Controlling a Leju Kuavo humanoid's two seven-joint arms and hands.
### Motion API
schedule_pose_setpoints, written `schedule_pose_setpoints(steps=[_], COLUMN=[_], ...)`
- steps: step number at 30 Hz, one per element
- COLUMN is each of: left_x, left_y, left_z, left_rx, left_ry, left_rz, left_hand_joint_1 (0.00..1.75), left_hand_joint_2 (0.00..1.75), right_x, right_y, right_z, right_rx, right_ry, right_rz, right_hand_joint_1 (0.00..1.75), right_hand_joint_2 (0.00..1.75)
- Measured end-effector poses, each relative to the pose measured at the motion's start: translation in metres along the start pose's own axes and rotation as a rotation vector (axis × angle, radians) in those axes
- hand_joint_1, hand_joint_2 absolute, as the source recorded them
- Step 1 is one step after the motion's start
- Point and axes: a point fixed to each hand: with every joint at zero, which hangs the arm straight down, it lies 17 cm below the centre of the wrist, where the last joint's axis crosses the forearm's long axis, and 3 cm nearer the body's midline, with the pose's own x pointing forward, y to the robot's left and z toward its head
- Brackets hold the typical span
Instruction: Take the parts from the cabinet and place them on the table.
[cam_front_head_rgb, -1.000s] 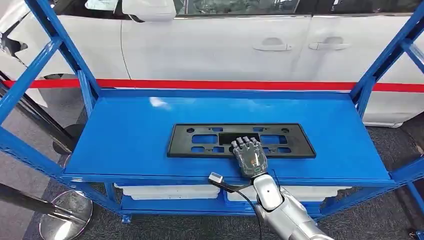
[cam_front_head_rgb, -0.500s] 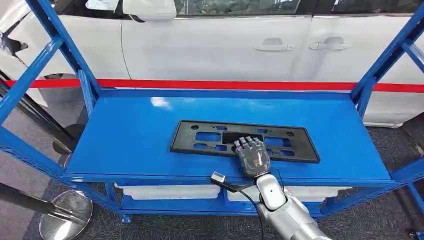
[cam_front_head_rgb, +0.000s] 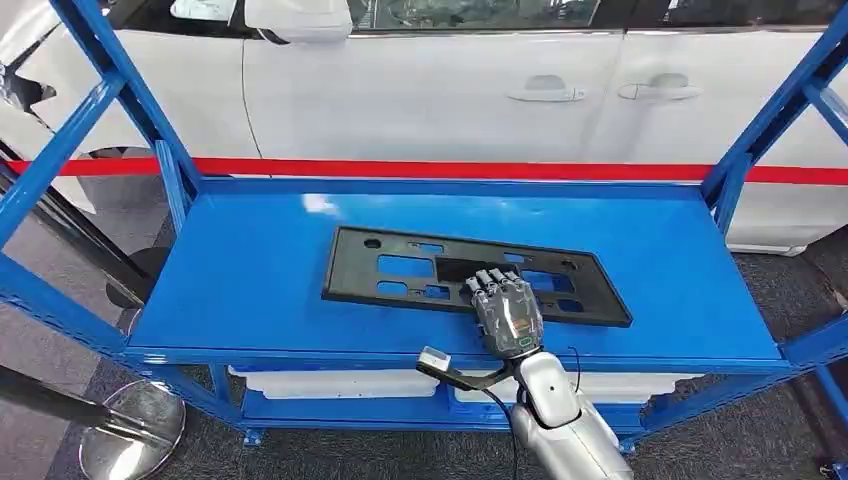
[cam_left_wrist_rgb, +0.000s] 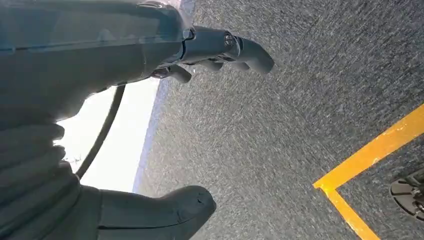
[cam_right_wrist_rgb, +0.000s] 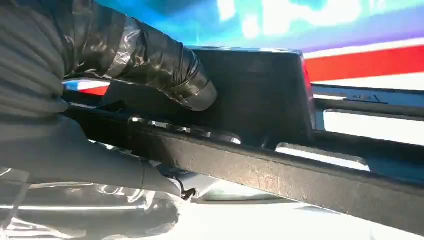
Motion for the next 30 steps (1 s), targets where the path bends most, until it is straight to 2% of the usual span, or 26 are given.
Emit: schedule_pose_setpoints(steps=[6,11,21,30], left_x=[0.0,0.0,-0.003,-0.003], left_y=[0.0,-0.001,-0.002,-0.002], left_z=[0.0,0.0,0.0,0.0], left_rx=[0.0,0.0,0.001,0.002], left_ry=[0.001,-0.002,-0.001,0.0], left_rz=[0.001,0.006,0.004,0.003], left_hand_joint_1=[0.0,0.0,0.0,0.0], left_hand_joint_2=[1.75,1.75,1.75,1.75], right_x=[-0.003,0.01,0.028,0.026], right_y=[-0.011,-0.033,-0.116,-0.187], right_z=[-0.001,-0.004,-0.008,-0.01], right_rx=[-0.032,-0.102,-0.357,-0.532], right_ry=[0.022,-0.034,-0.075,-0.082], right_rz=[-0.016,-0.073,-0.156,-0.1], right_hand_joint_1=[1.75,1.75,1.75,1.75], right_hand_joint_2=[1.75,1.75,1.75,1.75])
